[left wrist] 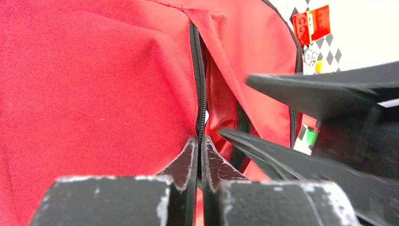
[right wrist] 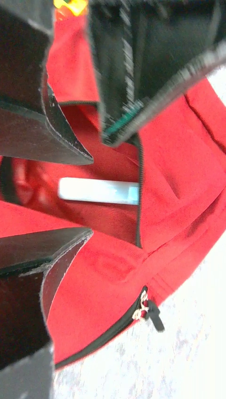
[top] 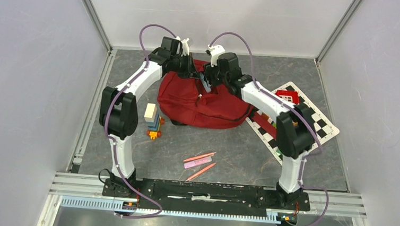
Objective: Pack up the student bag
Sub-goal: Place the stationery in the student bag, then pick up the stationery from the center of the board.
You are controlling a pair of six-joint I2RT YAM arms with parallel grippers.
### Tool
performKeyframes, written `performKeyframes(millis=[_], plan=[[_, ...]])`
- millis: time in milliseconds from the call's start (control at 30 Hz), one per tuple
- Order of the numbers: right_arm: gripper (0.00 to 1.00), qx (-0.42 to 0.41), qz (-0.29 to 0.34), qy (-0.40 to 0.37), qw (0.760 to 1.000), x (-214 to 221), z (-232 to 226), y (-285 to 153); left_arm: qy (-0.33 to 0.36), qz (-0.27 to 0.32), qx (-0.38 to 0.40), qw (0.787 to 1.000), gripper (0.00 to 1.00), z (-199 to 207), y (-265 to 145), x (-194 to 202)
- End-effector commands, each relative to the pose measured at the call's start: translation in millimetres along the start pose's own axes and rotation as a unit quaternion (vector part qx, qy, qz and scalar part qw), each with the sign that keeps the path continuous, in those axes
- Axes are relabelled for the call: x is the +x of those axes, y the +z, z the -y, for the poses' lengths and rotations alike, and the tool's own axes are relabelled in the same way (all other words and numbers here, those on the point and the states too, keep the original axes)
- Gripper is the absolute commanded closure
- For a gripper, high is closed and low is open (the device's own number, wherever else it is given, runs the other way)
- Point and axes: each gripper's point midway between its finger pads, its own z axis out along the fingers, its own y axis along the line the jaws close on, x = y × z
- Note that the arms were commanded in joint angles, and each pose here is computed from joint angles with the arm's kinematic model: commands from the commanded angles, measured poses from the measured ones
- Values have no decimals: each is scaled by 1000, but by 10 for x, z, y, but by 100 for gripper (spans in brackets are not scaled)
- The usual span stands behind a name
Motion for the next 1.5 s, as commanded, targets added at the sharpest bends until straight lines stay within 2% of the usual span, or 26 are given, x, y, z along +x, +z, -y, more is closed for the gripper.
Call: performKeyframes(millis=[0,100,233,433,600,867,1200,1467], plan=[[43,-40,96,-57,993,-621,-127,-687,-2,49,3,999,95,79,-179,-277],[42,-76,98,-80,989,-466,-232,-1011,-1,51,2,999,95,79,-189,-280],[43,-146,81,-114,979,-25,-580,-1420,-3,42,5,999,95,71,-172,-224],[44,-219,-5,-176,960,777,-1141,-1725,-5,36,3,999,94,42,-163,-183],[46,-270,-49,-214,937,1265,-1501,-1777,-13,30,-3,999,94,9,-145,-154],[47,-346,-97,-270,894,1801,-2002,-1823,-17,20,-10,1000,94,26,-211,-120],[47,-380,-139,-311,860,2211,-2076,-1865,-19,22,-8,1000,94,49,-246,-116],[48,-397,-152,-329,843,2352,-2163,-1849,-23,25,-5,999,94,62,-240,-118]])
